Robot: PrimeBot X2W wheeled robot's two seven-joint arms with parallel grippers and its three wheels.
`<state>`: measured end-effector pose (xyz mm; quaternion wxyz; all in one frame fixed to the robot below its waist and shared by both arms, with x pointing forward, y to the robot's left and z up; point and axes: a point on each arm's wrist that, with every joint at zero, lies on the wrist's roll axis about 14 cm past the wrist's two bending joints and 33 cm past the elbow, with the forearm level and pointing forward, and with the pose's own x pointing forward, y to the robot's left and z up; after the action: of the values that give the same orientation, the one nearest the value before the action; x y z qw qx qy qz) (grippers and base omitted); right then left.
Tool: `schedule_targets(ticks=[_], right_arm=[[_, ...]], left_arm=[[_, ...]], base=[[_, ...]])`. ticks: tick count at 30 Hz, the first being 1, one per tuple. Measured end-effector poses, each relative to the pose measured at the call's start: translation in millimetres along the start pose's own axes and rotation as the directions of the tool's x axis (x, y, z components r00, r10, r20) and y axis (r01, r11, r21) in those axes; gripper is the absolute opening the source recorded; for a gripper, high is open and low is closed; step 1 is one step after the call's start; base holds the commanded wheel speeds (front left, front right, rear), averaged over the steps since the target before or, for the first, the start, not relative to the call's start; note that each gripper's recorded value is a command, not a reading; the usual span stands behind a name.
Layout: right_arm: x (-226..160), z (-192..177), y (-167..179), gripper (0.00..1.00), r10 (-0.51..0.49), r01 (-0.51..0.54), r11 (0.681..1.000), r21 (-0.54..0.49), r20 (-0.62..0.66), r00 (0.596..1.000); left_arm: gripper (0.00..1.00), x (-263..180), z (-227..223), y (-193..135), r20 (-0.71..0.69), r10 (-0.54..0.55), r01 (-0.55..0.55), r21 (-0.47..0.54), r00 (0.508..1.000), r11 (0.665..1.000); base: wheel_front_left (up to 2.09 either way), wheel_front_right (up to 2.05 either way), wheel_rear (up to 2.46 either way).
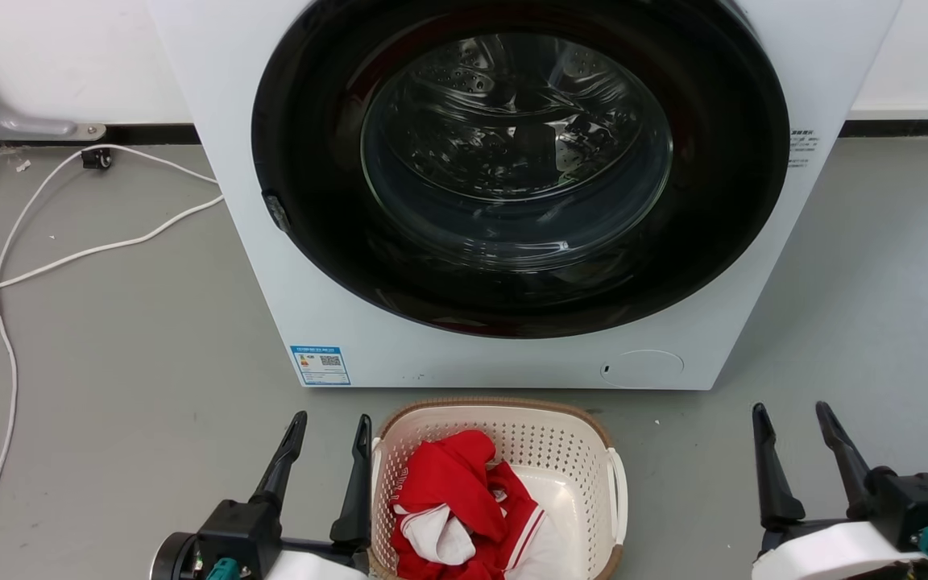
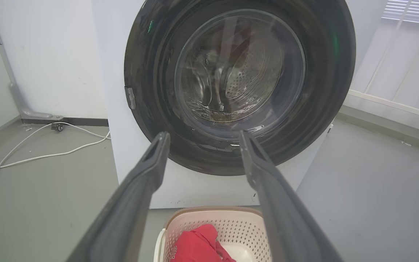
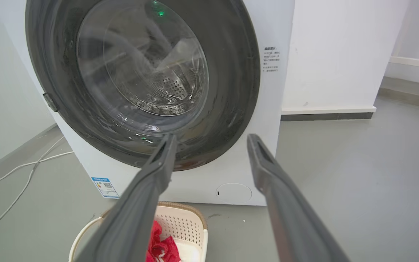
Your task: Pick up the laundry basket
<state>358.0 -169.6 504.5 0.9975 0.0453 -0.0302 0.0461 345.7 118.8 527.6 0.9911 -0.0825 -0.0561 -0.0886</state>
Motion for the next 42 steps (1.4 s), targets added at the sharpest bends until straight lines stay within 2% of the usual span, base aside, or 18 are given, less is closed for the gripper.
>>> schedule_targets(ticks=[9,14,31,38,42], right_arm=[[-3.4,-12.0,0.3,1.00,0.006,-0.007,0.999,-0.038,-0.032,0.999],[-2.6,-8.3,5.4,1.00,0.030,-0.031,0.995,-0.090,-0.017,0.999],[-1.8,-9.2,2.8,1.00,0.021,-0.023,0.996,-0.084,-0.018,1.000],[10.6,-16.8,-2.3,1.00,0.011,-0.015,0.996,-0.091,-0.039,0.999],[30.2,-29.6,1.7,1.00,0.030,-0.036,0.995,-0.091,-0.071,0.997]], left_arm=[[1.00,-10.0,-29.1,2.6,-0.081,-0.025,0.031,0.079,0.996,0.996],[1.00,-9.5,-27.9,-4.4,-0.073,-0.052,0.062,0.151,0.996,0.987],[1.00,-9.8,-30.1,0.5,-0.078,-0.034,0.044,0.133,0.996,0.990],[1.00,-7.3,-58.4,6.0,-0.166,-0.022,0.041,0.115,0.986,0.993],[1.00,12.5,-74.1,12.7,-0.204,-0.022,0.046,0.113,0.979,0.992]], base=[[0.00,0.00,0.00],[0.00,0.00,0.00],[0.00,0.00,0.00],[0.00,0.00,0.00],[0.00,0.00,0.00]])
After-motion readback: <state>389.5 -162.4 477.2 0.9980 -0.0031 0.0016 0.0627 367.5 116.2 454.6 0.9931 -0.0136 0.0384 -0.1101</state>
